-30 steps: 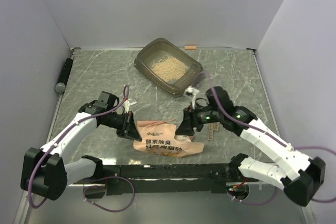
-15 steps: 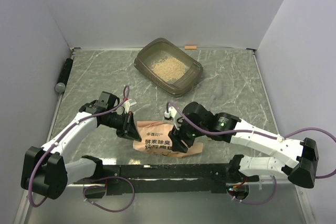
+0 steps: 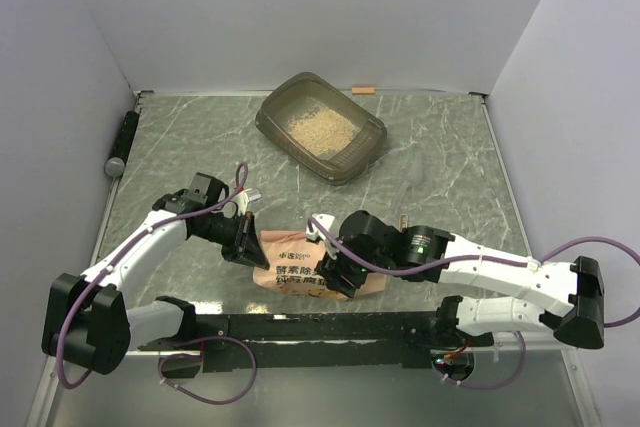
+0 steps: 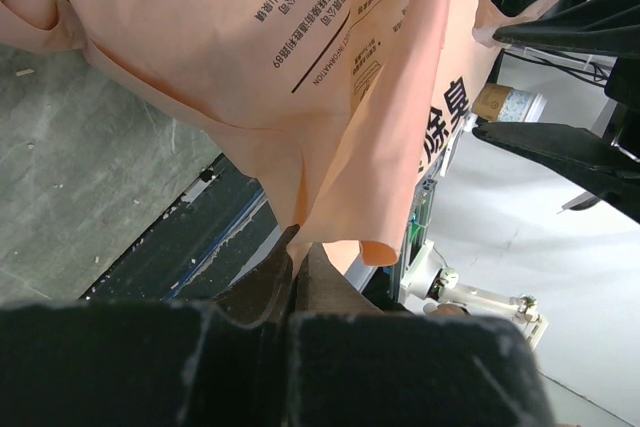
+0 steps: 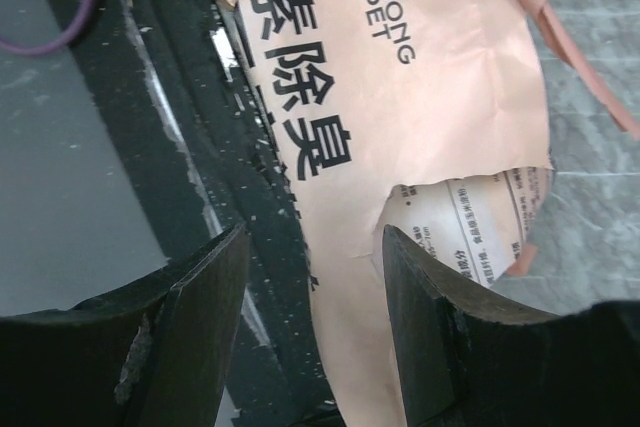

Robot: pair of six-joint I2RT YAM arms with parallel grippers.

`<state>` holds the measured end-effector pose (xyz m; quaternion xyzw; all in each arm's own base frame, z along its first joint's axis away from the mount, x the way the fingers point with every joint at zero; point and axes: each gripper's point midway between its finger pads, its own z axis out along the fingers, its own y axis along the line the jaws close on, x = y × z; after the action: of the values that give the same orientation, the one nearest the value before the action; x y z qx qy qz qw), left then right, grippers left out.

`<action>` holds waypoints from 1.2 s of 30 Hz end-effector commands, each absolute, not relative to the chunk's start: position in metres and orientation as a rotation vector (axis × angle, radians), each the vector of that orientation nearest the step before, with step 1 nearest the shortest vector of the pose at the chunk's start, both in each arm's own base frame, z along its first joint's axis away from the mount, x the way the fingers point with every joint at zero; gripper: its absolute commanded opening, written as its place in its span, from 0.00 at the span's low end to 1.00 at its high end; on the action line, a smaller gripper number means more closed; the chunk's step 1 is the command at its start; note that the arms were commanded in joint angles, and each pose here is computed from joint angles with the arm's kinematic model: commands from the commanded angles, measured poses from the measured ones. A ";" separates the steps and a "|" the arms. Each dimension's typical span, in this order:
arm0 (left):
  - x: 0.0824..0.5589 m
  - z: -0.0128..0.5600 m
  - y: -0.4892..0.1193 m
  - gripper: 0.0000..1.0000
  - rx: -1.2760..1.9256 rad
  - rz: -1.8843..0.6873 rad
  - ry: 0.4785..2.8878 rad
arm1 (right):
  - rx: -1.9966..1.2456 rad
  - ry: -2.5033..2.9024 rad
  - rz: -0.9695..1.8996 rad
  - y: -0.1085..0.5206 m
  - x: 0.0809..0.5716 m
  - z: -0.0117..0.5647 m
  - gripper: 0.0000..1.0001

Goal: Fill the litter box with clean litter

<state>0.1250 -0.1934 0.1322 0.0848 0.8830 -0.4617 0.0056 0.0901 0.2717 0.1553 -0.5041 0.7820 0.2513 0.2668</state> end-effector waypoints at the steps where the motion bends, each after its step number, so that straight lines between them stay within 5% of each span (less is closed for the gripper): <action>1: 0.133 0.134 -0.193 0.01 0.280 -1.395 2.754 | -1.323 2.036 0.591 0.276 0.103 0.173 0.63; 36: 0.135 0.133 -0.193 0.01 0.281 -1.393 2.761 | -1.438 1.987 0.382 0.288 0.086 0.142 0.63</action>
<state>0.1256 -0.1936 0.1297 0.0812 0.8843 -0.4599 -0.0019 0.0851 0.2840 0.1481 -0.5502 0.7570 0.1470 0.3204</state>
